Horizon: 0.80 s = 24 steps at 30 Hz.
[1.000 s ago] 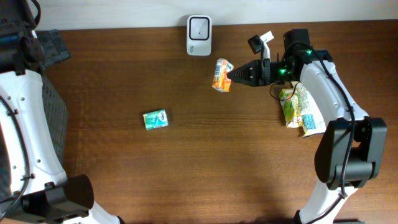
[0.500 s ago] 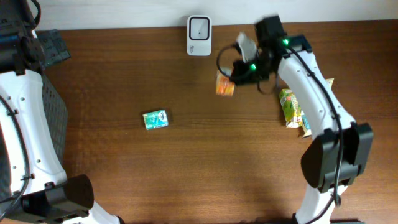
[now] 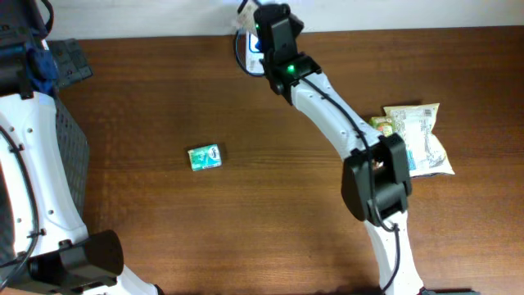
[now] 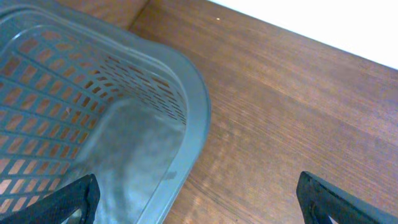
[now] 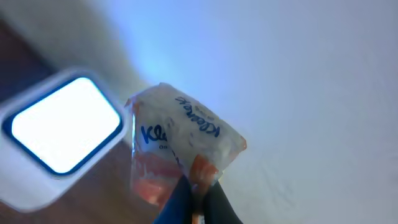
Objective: Scan the item barcode
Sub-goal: 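Hold the orange tissue pack in front of the scanner window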
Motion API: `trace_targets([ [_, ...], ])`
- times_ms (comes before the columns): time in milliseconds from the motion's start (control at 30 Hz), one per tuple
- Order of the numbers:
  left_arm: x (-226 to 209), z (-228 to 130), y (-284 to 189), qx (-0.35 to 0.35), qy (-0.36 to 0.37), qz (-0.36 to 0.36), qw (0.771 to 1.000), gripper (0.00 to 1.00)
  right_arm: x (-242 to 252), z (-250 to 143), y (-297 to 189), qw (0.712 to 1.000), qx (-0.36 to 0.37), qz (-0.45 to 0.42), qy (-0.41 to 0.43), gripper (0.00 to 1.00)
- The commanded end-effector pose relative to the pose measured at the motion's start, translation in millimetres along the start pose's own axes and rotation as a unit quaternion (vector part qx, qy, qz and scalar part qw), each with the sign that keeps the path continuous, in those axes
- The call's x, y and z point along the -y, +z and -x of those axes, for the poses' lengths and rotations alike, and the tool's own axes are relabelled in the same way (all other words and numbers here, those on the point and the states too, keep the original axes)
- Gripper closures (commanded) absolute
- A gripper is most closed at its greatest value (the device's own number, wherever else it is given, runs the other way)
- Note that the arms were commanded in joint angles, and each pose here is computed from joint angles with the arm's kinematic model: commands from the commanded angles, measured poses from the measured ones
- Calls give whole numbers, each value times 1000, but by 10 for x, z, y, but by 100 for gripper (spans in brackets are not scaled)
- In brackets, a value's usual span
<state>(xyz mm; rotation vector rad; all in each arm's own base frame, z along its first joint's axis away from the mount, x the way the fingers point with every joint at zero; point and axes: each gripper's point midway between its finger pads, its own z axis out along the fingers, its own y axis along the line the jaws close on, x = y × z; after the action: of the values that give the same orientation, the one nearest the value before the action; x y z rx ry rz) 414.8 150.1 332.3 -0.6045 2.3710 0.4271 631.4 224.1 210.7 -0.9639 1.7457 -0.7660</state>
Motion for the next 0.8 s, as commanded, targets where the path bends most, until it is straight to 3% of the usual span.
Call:
trace_targets([
  [0,-23,1,14,-1,-7,2,1000,1,-434,-48,227,996,25,45,-76,96],
  [167,-23,1,14,-1,-7,2,1000,1,-642,-119,376,995,25,45,-89,96],
  [500,-23,1,14,-1,-7,2,1000,1,-593,-117,379,996,21,33,-86,96],
  [667,-23,1,14,-1,-7,2,1000,1,-296,-37,253,997,18,7,-74,96],
  [767,-23,1,14,-1,-7,2,1000,1,40,111,-17,999,34,13,-4,96],
])
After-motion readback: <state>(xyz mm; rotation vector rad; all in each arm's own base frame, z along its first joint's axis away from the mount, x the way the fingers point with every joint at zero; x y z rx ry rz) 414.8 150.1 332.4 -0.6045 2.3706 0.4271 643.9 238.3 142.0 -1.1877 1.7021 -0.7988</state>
